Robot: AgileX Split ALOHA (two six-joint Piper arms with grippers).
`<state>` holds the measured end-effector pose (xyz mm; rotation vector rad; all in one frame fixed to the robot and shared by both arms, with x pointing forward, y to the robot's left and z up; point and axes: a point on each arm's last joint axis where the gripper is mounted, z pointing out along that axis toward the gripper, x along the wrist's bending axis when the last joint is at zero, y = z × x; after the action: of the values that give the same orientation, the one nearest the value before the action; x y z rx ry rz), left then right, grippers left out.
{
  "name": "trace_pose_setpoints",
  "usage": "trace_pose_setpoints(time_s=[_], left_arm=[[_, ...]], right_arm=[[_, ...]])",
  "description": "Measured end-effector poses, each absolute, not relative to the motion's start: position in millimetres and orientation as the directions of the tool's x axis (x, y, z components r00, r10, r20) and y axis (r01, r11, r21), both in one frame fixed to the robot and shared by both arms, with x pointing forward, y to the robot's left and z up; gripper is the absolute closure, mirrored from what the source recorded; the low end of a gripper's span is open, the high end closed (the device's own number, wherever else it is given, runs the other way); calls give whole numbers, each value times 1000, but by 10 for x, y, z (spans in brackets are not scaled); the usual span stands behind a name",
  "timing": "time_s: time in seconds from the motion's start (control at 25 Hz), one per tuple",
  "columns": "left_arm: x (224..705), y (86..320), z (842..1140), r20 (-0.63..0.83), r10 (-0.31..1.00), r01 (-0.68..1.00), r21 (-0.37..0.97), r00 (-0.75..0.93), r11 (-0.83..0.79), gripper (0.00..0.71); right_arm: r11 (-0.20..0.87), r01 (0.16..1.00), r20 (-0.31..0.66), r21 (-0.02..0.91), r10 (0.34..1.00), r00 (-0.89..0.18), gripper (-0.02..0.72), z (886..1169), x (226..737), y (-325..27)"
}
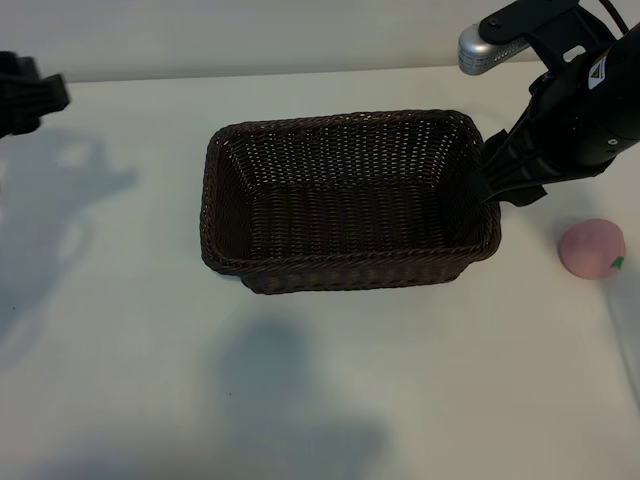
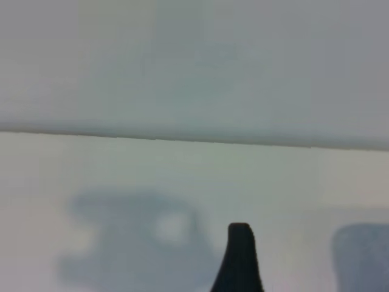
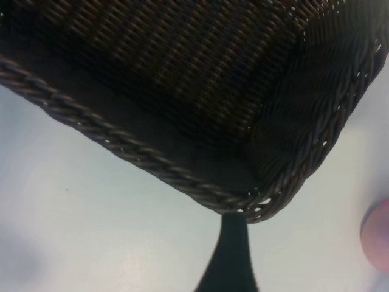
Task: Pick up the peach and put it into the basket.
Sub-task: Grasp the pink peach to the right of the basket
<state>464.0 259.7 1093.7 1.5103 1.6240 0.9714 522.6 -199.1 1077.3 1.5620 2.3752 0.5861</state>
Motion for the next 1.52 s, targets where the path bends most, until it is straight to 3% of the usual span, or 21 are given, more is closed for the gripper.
trace_pose_setpoints(time_s=[0.28, 0.6, 0.8, 1.24, 1.52], left_arm=[[4391, 2674, 11030, 86, 996, 518, 853, -21, -63, 114], [4105, 2866, 11052, 221, 972, 629, 767, -78, -124, 114], [3924, 2922, 11165, 306, 952, 594, 767, -5, -243, 114], [3456, 2918, 11414, 236, 964, 386, 883, 127, -267, 114], [3085, 3025, 11187, 186, 974, 453, 863, 127, -224, 139]], right_arm=[[349, 820, 21, 453, 916, -401, 108, 10773, 5226, -1991], [347, 820, 21, 455, 916, -400, 108, 10774, 5227, -1991], [347, 820, 21, 455, 916, -400, 108, 10774, 5227, -1991], [347, 820, 21, 456, 916, -400, 108, 10775, 5228, -1991], [346, 820, 21, 456, 917, -399, 108, 10775, 5228, -1991]])
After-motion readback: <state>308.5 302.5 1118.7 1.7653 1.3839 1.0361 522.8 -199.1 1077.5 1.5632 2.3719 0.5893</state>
